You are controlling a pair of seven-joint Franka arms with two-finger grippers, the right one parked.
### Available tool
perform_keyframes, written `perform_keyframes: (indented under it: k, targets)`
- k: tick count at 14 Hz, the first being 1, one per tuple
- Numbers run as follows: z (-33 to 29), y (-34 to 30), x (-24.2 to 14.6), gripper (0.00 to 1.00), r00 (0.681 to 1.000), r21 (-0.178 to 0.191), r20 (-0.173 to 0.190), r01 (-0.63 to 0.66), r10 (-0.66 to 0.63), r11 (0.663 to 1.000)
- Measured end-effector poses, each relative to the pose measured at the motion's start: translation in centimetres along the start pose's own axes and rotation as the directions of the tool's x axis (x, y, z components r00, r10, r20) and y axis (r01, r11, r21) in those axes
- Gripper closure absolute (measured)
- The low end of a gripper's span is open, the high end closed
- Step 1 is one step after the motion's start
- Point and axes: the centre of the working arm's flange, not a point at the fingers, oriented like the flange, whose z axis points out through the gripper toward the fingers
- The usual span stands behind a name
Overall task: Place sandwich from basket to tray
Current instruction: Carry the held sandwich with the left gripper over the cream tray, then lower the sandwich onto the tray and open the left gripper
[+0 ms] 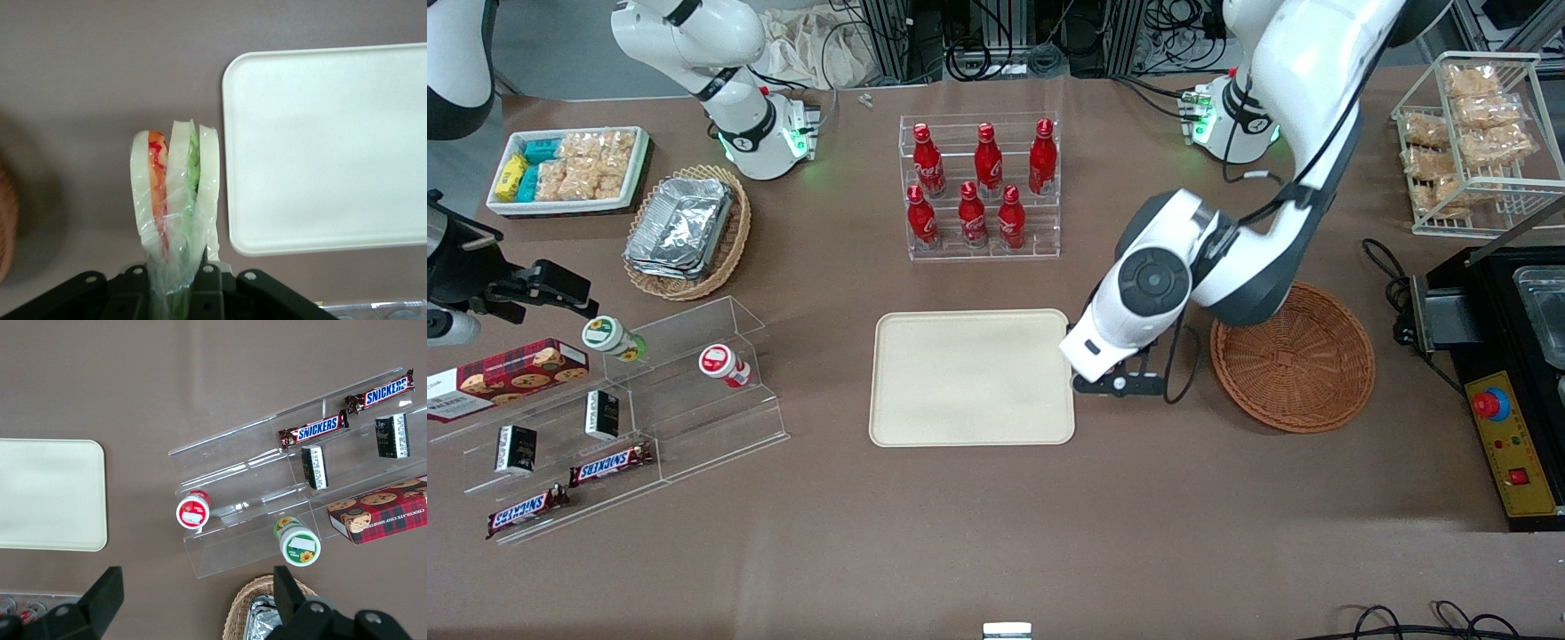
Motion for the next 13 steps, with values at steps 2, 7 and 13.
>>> perform_keyframes:
  k: [2,7,13]
  targets:
    - [3.8,2.5,-0.2,0.81,0.999,0.022,-0.007,-0.045,0.046,0.999]
    - [9.0,5.7,-0.3,0.81,0.997,0.003,-0.046,-0.061,0.061,0.998]
    - [11.2,5.9,0.3,0.81,0.997,-0.031,-0.060,-0.057,0.055,0.998]
